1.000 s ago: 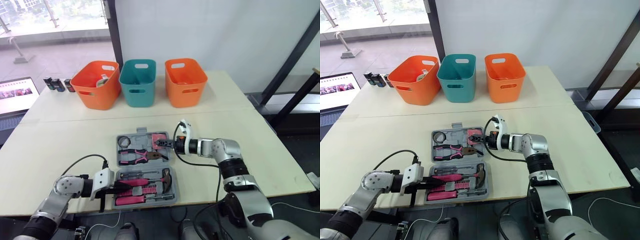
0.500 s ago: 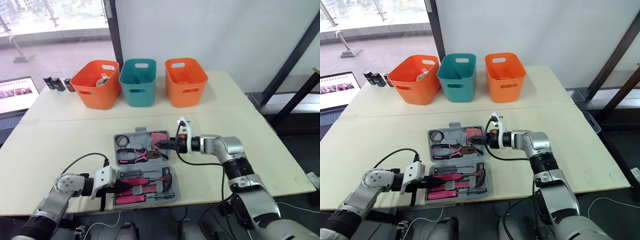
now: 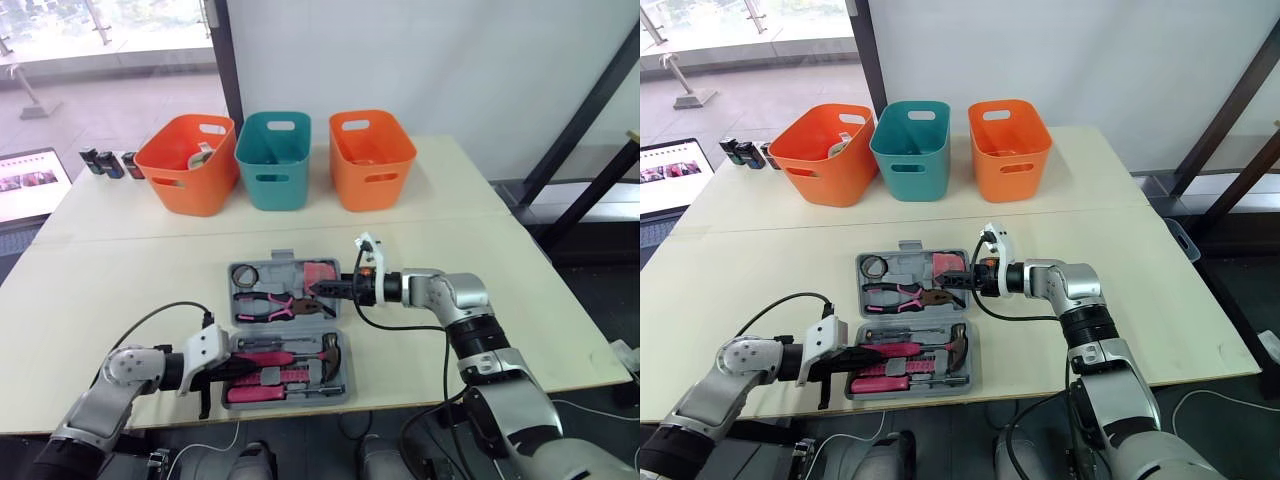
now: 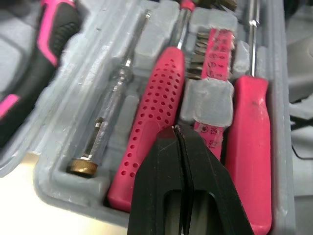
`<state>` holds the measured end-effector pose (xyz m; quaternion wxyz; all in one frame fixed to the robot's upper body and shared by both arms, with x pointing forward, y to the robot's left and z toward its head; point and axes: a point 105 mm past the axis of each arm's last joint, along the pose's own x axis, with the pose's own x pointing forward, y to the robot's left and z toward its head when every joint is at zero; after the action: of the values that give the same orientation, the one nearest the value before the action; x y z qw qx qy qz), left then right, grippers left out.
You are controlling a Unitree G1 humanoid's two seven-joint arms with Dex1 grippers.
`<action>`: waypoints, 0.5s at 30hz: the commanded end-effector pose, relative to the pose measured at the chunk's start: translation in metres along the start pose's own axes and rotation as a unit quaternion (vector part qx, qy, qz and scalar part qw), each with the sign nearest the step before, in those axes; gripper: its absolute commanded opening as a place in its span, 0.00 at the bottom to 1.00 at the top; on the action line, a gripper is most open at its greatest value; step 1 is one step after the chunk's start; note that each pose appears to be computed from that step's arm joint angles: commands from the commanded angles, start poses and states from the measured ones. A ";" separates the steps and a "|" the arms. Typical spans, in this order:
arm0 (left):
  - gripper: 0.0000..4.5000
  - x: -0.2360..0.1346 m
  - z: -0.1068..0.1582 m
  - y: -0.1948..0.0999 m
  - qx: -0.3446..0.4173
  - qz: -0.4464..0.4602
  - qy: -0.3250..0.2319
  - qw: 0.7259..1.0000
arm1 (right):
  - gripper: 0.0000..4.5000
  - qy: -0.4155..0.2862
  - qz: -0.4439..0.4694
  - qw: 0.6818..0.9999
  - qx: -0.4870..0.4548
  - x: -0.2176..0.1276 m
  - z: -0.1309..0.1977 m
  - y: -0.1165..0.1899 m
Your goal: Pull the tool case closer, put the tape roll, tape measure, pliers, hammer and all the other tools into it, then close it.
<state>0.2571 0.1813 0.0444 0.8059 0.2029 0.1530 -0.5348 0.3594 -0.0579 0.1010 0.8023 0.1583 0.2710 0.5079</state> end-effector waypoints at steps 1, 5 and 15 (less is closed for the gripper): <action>0.00 -0.013 0.011 0.006 0.004 0.020 -0.016 1.000 | 0.99 -0.014 0.035 0.999 -0.023 0.006 0.014 0.015; 0.00 -0.018 0.014 0.000 -0.018 0.014 -0.029 0.999 | 0.99 -0.014 0.034 0.999 -0.022 0.008 0.013 0.014; 0.00 -0.080 0.039 0.005 -0.143 0.041 -0.109 0.983 | 0.99 0.006 0.069 0.997 -0.037 0.008 0.006 0.032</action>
<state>0.2342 0.2214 0.1043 0.8558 0.0466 0.1437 -0.4948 0.3518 -0.0493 0.1057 0.7899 0.1431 0.2678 0.5327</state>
